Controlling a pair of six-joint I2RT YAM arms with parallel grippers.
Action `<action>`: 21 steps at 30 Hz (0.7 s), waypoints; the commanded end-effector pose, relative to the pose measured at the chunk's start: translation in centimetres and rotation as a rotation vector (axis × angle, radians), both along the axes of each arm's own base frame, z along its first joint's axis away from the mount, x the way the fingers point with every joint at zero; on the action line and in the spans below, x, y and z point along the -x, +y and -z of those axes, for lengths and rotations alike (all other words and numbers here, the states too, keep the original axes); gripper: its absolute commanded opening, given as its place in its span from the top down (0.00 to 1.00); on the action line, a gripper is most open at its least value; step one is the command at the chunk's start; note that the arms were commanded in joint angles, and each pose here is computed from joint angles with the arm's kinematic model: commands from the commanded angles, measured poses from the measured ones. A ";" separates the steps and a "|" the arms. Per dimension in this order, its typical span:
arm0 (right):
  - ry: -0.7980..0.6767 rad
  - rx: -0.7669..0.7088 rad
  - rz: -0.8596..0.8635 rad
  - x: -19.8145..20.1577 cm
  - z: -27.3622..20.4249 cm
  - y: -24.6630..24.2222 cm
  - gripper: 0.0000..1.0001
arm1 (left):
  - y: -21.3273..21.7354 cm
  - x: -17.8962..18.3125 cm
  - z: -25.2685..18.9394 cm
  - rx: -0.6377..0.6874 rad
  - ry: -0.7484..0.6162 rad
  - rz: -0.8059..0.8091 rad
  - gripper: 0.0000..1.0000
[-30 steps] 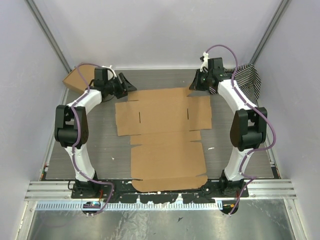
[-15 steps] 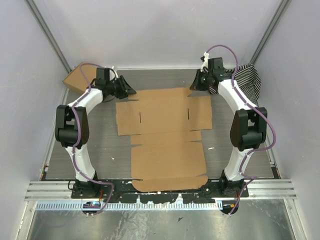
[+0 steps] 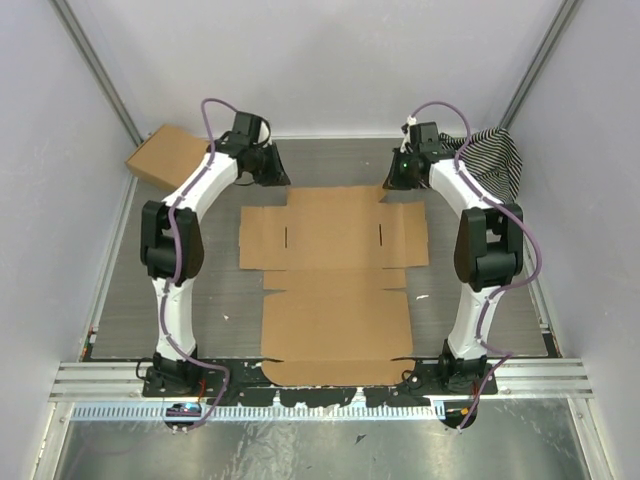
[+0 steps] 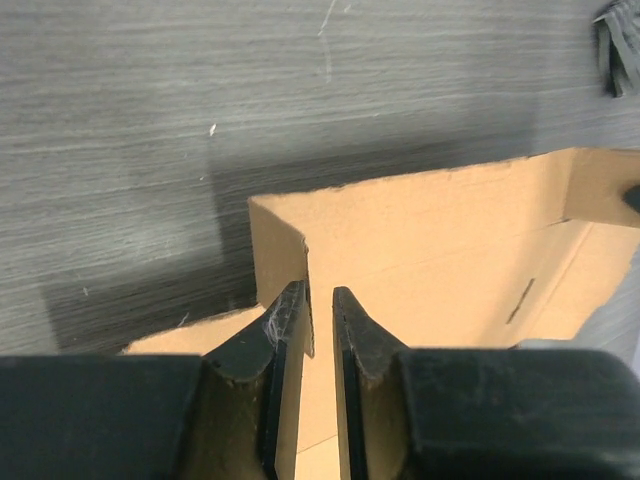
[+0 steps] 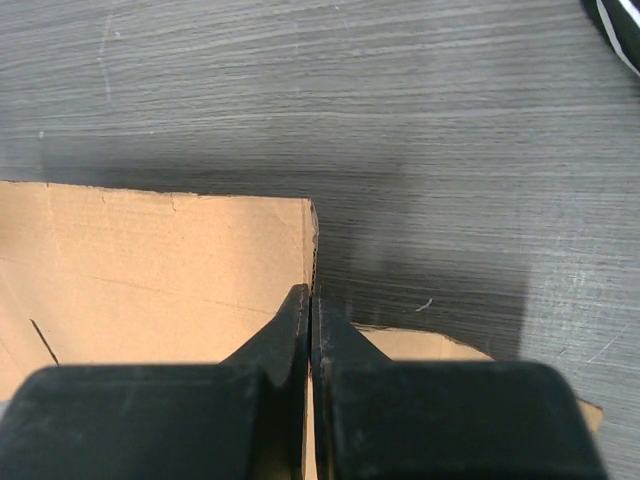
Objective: Fold the paper box
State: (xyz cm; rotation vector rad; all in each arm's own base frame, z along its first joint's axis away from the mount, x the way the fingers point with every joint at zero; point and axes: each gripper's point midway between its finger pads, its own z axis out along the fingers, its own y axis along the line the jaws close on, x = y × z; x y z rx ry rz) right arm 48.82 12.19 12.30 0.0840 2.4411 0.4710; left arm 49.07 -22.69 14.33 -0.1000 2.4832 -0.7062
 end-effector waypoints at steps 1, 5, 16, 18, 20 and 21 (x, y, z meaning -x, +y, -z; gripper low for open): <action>-0.044 -0.002 0.031 -1.5 -0.6 0.2 0.99 | 0.2 1.0 4.3 -0.078 0.122 0.011 0.76; -0.023 0.006 0.030 -1.7 0.8 0.4 0.99 | -0.2 1.1 6.7 -0.076 0.167 0.013 0.76; 0.006 0.106 0.013 -1.9 3.2 1.9 0.98 | -0.6 0.8 7.8 -0.101 0.169 0.025 0.76; 0.008 0.125 0.005 -1.7 3.4 2.4 0.96 | -0.7 0.7 7.8 -0.106 0.168 0.026 0.76; 0.010 0.140 0.002 -1.6 3.5 2.9 0.93 | -0.9 0.7 7.8 -0.113 0.166 0.028 0.75; 0.010 0.146 -0.001 -1.6 3.5 3.2 0.91 | -0.9 0.7 7.8 -0.118 0.169 0.026 0.74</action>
